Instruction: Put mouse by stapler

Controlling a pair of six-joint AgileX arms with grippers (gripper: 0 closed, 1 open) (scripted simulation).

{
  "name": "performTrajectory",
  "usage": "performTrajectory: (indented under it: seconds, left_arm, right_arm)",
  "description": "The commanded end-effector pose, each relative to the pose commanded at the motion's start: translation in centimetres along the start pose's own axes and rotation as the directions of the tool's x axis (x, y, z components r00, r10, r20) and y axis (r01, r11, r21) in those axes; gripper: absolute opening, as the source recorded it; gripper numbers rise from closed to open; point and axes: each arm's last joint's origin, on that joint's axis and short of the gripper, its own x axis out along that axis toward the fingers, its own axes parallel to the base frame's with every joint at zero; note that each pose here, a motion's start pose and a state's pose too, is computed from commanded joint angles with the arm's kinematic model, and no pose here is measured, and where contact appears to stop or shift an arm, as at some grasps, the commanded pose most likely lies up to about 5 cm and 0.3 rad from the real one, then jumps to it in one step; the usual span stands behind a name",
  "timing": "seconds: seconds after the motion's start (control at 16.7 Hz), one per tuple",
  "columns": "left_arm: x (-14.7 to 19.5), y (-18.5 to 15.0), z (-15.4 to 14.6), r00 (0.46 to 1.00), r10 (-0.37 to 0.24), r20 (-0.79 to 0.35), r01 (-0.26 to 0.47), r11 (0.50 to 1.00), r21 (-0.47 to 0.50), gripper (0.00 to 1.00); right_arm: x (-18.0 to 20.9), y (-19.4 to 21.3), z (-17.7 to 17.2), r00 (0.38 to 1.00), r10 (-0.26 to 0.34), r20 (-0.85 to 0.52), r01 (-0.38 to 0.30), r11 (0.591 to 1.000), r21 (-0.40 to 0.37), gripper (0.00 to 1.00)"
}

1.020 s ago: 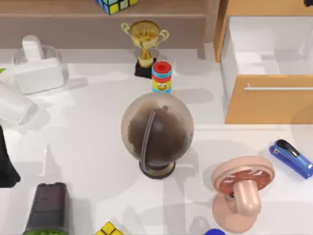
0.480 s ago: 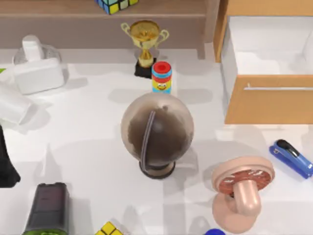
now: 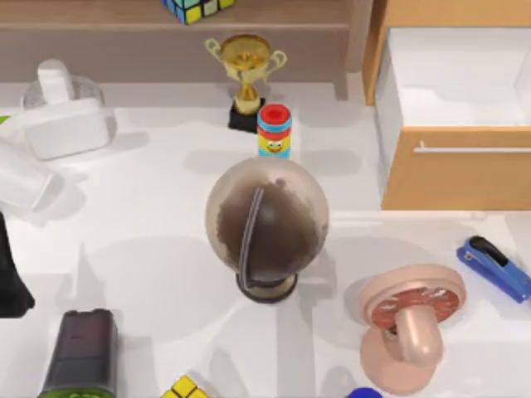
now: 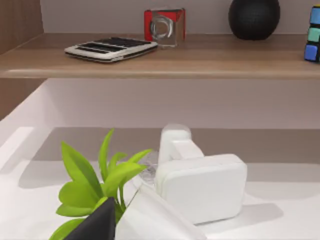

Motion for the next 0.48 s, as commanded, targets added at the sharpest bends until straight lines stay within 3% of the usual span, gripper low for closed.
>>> performTrajectory:
  seconds: [0.48]
  left_arm:
    - [0.0, 0.0, 0.0, 1.0, 0.0, 0.0, 0.0, 1.0, 0.0, 1.0]
  right_arm:
    - [5.6, -0.5, -1.3, 0.999, -0.035, -0.001, 0.035, 0.999, -0.002, 0.0]
